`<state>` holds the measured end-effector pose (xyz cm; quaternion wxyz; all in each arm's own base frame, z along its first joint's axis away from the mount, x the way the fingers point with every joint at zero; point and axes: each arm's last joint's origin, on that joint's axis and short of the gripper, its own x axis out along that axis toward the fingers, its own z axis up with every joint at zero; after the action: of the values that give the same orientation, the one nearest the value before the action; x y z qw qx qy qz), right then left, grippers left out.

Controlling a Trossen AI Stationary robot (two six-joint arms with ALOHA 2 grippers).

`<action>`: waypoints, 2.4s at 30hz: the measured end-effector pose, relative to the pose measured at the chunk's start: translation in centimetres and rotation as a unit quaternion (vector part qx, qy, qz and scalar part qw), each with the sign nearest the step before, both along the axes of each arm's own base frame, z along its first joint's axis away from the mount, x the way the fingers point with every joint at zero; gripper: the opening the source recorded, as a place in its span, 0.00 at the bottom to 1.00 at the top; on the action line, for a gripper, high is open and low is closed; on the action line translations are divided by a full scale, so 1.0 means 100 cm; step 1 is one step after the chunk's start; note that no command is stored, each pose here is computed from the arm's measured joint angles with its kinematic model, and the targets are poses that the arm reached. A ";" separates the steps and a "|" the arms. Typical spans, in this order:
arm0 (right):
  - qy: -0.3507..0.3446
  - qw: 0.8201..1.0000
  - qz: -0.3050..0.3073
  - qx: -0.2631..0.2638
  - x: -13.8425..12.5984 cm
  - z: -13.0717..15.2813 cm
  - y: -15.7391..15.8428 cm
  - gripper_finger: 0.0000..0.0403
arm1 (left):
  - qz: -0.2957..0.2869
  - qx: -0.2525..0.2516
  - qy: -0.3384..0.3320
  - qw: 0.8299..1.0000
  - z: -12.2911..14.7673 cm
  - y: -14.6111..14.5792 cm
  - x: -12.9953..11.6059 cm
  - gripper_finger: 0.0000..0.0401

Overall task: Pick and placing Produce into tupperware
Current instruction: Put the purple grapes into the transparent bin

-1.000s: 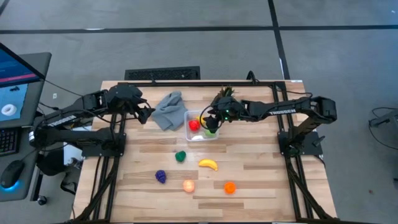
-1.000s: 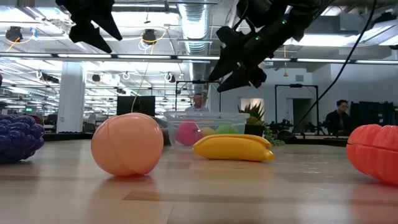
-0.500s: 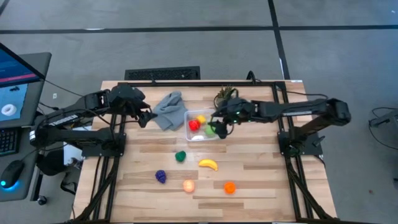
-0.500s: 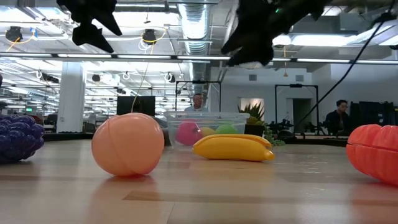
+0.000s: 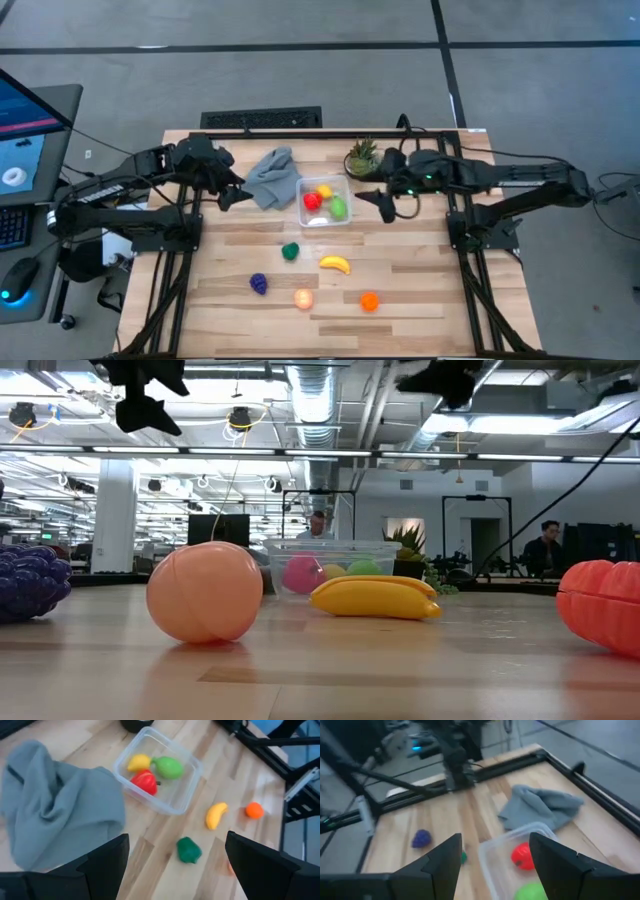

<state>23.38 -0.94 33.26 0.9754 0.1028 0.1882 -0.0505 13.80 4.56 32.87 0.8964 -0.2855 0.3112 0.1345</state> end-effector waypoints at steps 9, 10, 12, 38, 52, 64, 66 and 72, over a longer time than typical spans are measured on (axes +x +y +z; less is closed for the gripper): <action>-0.021 0.999 0.037 -0.008 -0.035 0.018 0.015 0.63 | 0.011 0.017 -0.114 0.993 0.023 -0.005 -0.013 0.79; -0.022 0.999 0.039 -0.010 -0.038 0.019 0.015 0.63 | 0.017 0.019 -0.136 0.990 0.028 -0.006 -0.016 0.79; -0.024 0.999 0.044 -0.012 -0.045 0.022 0.017 0.63 | 0.033 0.028 -0.178 0.983 0.037 -0.008 -0.024 0.79; -0.154 0.987 0.046 -0.011 -0.115 0.057 0.015 0.63 | 0.030 0.182 -0.347 0.920 0.056 -0.045 -0.127 0.79; -0.229 0.973 0.032 0.001 -0.146 0.070 0.013 0.63 | 0.053 0.168 -0.324 0.929 0.047 -0.047 -0.136 0.79; -0.232 0.972 0.041 -0.014 -0.152 0.070 0.013 0.63 | 0.117 0.152 -0.292 0.937 0.046 -0.047 -0.143 0.79; -0.247 0.968 0.043 -0.025 -0.162 0.072 0.012 0.63 | 0.095 0.206 -0.307 0.924 0.055 -0.049 -0.150 0.79; -0.302 0.952 0.036 -0.027 -0.197 0.075 0.010 0.63 | 0.005 0.292 -0.328 0.898 0.069 -0.057 -0.161 0.79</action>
<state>3.69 0.07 40.81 0.9903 0.0801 -0.1127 0.0126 -2.26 -1.18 39.78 0.9902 -0.0401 -0.0546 0.1225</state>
